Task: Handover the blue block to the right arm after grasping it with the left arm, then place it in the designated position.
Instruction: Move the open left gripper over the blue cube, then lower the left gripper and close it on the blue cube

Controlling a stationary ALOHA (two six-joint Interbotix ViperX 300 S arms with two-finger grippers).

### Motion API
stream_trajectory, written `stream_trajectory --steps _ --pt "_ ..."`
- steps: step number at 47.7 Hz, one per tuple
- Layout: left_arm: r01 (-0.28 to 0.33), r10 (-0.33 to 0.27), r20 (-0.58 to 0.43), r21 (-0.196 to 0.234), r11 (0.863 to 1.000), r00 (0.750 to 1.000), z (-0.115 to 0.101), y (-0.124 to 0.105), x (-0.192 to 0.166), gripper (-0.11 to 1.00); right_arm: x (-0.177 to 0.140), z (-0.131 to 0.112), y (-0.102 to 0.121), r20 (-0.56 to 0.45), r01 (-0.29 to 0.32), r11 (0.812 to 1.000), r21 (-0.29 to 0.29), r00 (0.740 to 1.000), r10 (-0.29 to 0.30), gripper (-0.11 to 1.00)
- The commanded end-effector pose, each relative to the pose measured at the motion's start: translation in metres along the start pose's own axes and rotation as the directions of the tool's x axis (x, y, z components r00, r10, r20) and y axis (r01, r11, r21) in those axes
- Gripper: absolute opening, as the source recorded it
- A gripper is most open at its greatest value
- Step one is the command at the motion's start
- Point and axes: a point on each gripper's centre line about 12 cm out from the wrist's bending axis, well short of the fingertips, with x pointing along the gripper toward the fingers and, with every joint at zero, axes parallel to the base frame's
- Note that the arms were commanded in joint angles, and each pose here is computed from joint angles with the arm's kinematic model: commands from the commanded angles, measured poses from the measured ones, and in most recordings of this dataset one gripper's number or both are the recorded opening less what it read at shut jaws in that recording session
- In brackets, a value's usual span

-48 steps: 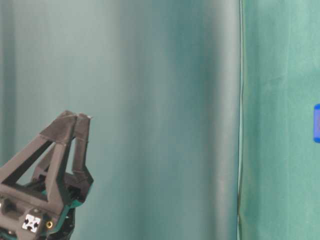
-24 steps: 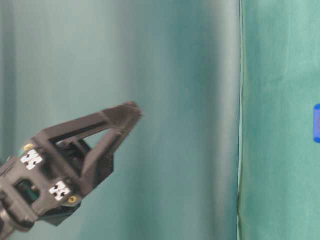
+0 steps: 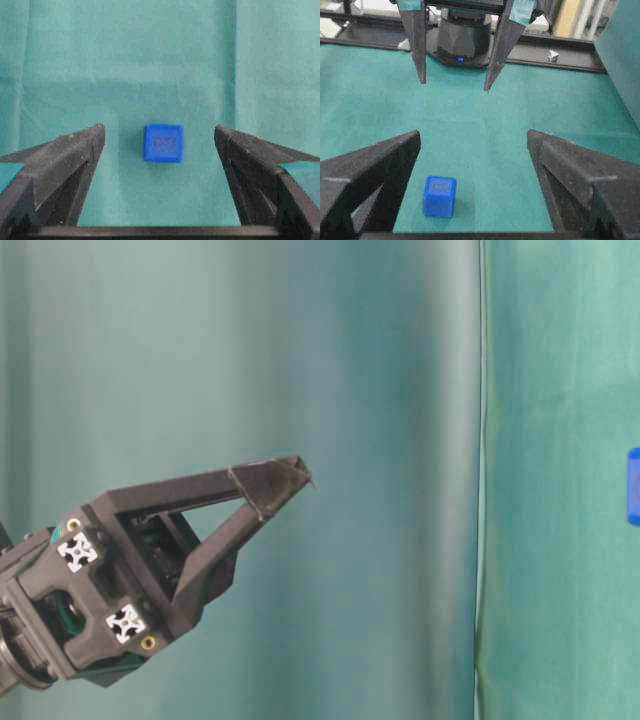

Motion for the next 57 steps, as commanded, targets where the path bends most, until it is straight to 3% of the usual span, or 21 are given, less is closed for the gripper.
stream_trajectory --steps 1,57 --pt "0.001 -0.001 0.043 0.004 1.000 0.999 0.0104 -0.0008 -0.0116 1.00 0.0019 0.0083 0.0000 0.020 0.001 1.000 -0.001 1.000 -0.001 0.93" --pt "0.001 -0.001 0.041 0.001 1.000 0.999 0.0058 -0.0007 -0.0083 1.00 0.0027 0.0068 0.0000 0.011 0.001 1.000 -0.001 1.000 -0.001 0.93"
